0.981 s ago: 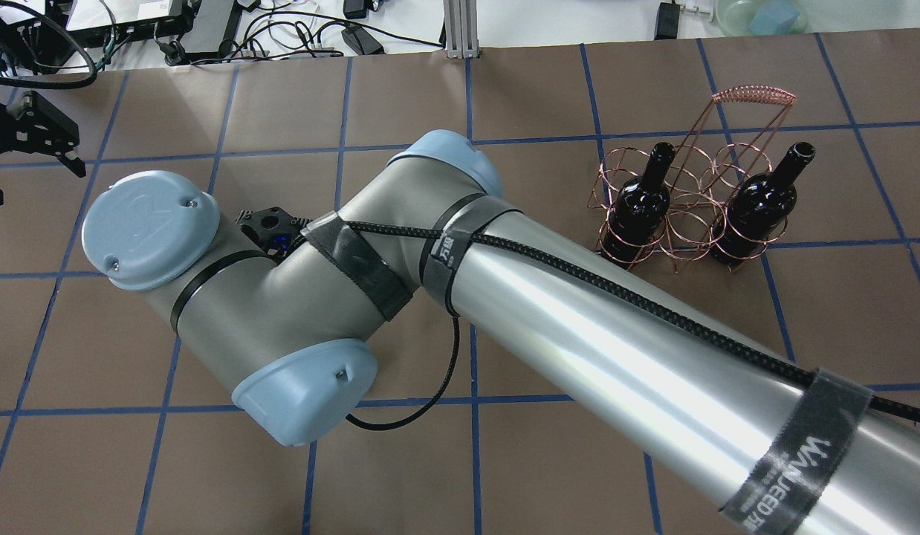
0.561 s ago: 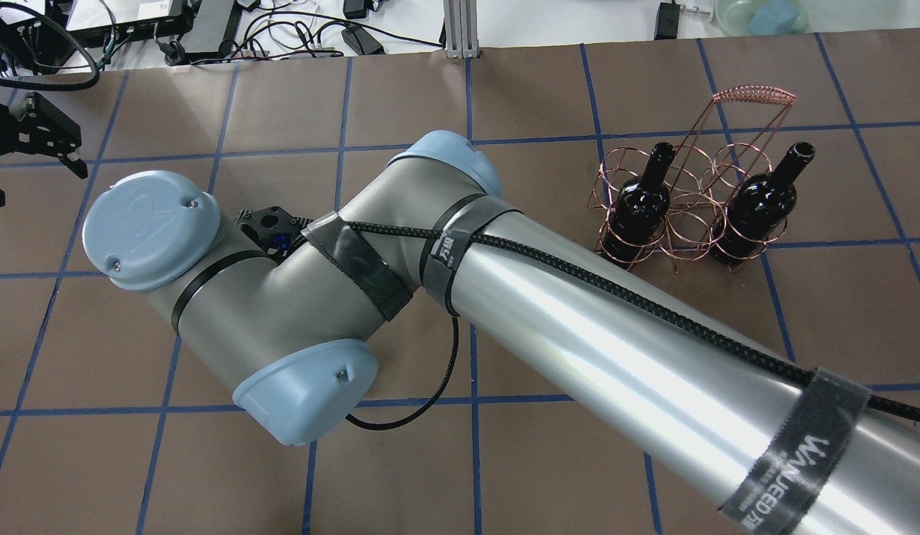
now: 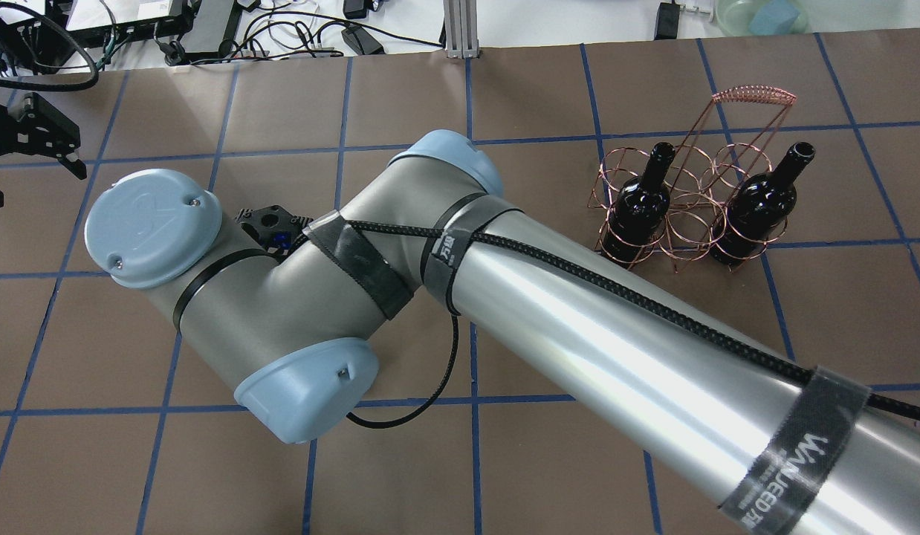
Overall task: Place wine into wine basket
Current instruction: 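Lower the right gripper and close it on the bottle's neck, then lift the bottle with the right gripper and carry it to the rack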
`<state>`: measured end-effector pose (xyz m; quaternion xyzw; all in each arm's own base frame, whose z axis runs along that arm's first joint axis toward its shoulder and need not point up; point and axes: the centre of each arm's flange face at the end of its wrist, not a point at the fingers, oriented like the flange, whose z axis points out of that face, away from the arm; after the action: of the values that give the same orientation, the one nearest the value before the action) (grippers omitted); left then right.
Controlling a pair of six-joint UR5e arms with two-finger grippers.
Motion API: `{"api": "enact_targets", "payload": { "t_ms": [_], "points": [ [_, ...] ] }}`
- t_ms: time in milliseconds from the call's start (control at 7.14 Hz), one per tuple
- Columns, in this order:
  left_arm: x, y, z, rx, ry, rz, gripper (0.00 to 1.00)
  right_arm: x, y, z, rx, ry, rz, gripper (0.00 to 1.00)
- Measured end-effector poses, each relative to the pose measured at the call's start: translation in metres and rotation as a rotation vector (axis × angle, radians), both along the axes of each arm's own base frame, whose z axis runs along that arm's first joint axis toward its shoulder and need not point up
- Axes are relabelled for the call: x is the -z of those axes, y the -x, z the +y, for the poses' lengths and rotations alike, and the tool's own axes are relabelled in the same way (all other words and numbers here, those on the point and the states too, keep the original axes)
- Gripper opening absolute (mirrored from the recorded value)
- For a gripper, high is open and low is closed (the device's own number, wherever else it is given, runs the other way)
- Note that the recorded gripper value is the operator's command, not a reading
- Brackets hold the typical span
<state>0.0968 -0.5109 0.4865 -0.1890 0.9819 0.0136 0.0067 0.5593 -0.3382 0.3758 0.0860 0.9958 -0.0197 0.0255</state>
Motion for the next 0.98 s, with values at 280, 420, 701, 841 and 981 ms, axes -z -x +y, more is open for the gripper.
{"api": "enact_targets", "payload": {
  "t_ms": [280,420,701,841,981],
  "points": [
    [0.0,0.0,0.0,0.001,-0.001,0.0,1.0,-0.002,0.001,-0.001,0.004,-0.003,-0.008,0.0],
    [-0.001,0.001,0.001,0.001,0.002,-0.001,1.0,-0.007,0.002,-0.001,0.008,-0.004,-0.016,0.0],
    [-0.005,0.002,0.004,0.001,0.004,-0.003,1.0,-0.021,0.007,-0.002,0.014,0.009,-0.032,0.0],
    [-0.005,0.002,0.004,0.001,0.002,-0.005,1.0,-0.027,0.011,-0.002,0.015,0.019,-0.031,0.0],
    [-0.005,0.002,0.004,0.002,0.0,-0.008,1.0,-0.032,0.017,-0.006,0.012,0.036,-0.017,0.0]
  ]
}}
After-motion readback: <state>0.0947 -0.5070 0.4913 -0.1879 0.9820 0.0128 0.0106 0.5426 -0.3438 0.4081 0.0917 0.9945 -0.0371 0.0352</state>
